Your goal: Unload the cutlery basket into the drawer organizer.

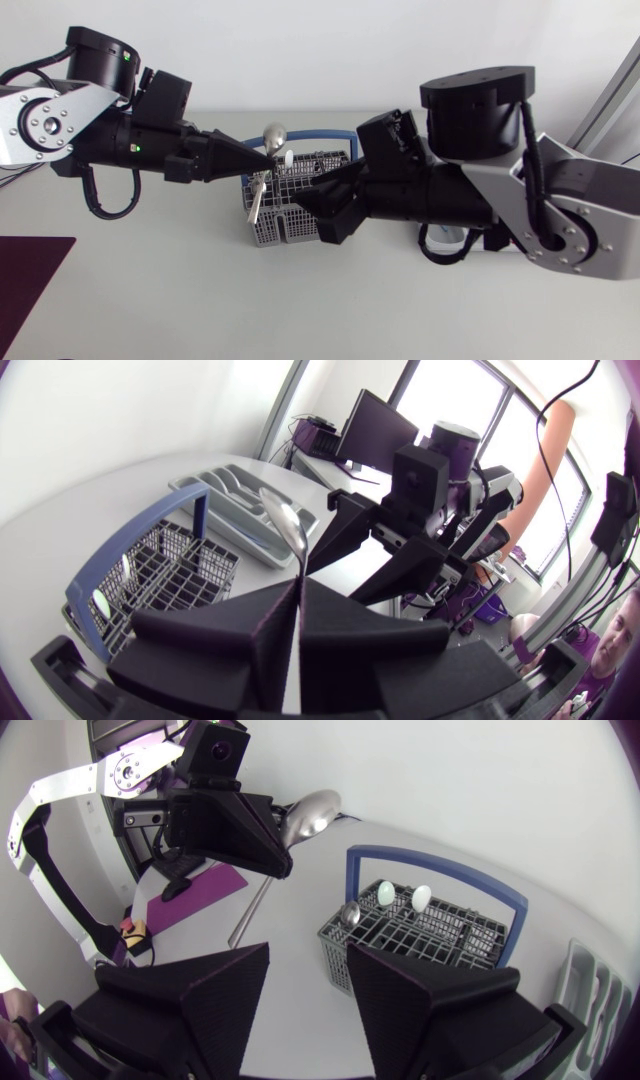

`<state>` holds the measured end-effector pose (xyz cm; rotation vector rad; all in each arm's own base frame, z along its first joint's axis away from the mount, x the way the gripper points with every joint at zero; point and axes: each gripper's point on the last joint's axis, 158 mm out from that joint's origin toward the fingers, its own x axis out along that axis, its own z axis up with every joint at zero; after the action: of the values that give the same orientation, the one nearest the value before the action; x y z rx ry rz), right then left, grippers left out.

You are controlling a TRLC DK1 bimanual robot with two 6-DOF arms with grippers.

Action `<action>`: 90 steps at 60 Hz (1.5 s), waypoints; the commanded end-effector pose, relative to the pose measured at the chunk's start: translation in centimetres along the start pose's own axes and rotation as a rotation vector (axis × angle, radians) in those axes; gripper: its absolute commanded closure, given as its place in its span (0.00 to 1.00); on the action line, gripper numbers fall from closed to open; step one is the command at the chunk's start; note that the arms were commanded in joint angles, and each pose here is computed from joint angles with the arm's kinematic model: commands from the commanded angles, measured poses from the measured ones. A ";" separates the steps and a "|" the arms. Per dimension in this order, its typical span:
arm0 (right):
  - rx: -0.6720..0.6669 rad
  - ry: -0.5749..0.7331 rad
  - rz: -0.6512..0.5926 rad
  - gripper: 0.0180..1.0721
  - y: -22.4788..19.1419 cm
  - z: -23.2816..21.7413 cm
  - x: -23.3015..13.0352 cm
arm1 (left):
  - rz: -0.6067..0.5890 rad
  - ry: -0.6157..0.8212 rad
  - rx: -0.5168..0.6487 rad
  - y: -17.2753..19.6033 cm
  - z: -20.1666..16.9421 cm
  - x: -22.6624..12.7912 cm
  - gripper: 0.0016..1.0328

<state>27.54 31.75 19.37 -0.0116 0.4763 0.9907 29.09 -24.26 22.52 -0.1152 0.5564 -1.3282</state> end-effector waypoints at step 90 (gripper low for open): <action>0.222 -0.026 0.253 0.94 0.9 4.4 4.1 | -0.045 -0.138 -0.063 2.9 5.1 0.3 0.81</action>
<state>29.72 35.93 20.93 0.2389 0.5832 1.1680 33.60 -25.04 25.06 -0.2437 0.4800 -1.3242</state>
